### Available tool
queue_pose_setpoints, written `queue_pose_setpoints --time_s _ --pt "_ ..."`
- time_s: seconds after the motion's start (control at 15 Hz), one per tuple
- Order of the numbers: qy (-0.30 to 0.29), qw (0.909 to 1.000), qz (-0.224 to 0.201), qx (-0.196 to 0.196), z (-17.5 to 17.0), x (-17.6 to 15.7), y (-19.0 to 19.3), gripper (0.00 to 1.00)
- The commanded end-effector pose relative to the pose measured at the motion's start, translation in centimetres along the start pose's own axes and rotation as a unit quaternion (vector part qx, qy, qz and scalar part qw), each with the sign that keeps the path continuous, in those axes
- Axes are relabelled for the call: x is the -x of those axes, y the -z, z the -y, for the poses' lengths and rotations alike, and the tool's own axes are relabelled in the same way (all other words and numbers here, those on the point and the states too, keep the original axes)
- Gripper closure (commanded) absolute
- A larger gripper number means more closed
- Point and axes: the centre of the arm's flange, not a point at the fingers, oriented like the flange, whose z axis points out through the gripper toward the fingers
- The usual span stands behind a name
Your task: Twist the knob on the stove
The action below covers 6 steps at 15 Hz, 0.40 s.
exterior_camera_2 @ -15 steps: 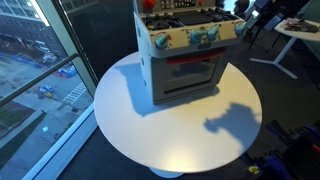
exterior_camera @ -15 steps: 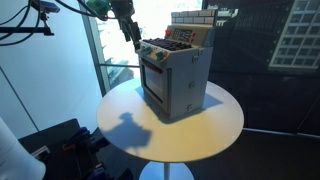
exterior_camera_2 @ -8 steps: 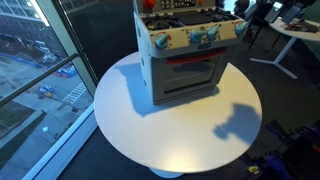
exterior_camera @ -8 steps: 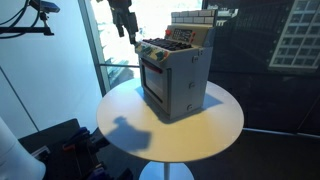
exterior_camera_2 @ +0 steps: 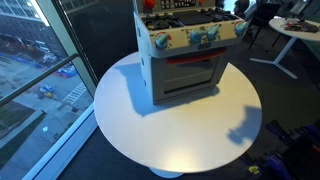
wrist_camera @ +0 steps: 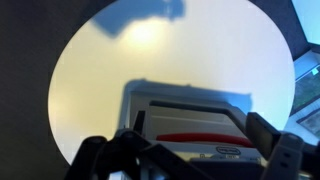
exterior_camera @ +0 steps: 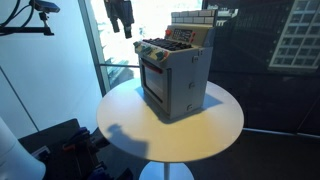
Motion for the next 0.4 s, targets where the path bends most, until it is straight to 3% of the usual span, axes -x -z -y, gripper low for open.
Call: queue_pose_setpoints --time_s 0.0,0.33 --pt "0.010 0.9998 0.012 0.015 -0.9 0.5 1.9 0.00" --pt "0.001 0.9999 0.011 0.007 -0.3 0.5 0.3 0.00"
